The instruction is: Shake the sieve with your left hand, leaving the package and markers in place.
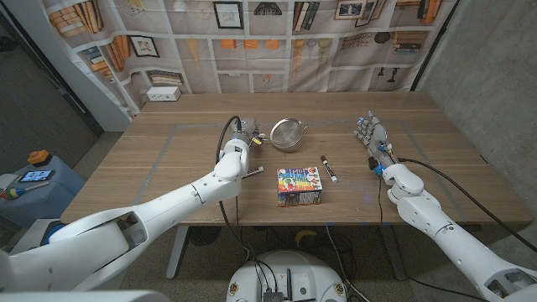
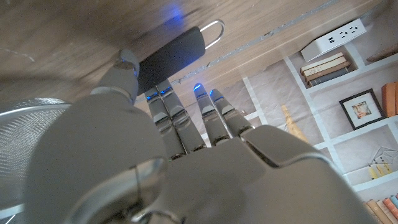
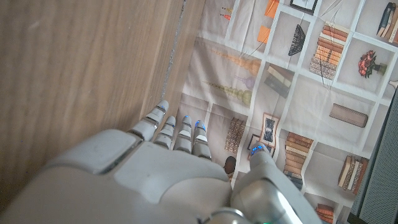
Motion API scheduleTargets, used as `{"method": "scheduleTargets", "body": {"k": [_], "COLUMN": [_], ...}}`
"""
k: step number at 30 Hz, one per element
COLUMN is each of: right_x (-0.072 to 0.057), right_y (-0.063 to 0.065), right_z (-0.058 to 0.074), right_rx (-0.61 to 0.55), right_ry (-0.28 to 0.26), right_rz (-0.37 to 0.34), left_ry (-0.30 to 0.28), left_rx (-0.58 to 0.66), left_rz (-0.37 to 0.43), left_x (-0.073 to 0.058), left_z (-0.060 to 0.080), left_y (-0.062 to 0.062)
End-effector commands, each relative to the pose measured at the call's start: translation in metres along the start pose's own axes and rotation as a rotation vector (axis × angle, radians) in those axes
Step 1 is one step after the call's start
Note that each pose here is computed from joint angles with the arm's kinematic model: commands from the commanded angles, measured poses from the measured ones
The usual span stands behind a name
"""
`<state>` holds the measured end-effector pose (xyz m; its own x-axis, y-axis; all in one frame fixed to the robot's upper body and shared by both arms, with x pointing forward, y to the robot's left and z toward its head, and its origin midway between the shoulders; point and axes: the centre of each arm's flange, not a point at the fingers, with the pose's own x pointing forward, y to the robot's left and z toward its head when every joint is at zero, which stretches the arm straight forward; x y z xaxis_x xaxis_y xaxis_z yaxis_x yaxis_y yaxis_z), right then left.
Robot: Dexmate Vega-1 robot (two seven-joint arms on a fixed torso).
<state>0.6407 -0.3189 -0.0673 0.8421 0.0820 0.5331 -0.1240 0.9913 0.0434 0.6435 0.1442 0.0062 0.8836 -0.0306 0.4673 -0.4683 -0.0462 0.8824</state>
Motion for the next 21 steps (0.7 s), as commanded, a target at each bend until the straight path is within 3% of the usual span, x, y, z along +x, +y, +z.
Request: {"method": "scheduleTargets", "body": {"k": [1, 21], "right_x": [0.0019, 0.0002], "right_y": [0.0047, 0.0062], "right_z": [0.0013, 0.0], "right_rx": [-0.003, -0.002], "right_ry": [-0.002, 0.003], "right_rz": [0.013, 0.013], "left_ry": [0.019, 0.026], "left_rx": [-0.015, -0.027], "left_rz": [-0.025, -0.066], "left_x": [-0.0031, -0.0051], "left_z": [-0.0047, -0.0075], "left_y": [-0.0023, 0.0004]}}
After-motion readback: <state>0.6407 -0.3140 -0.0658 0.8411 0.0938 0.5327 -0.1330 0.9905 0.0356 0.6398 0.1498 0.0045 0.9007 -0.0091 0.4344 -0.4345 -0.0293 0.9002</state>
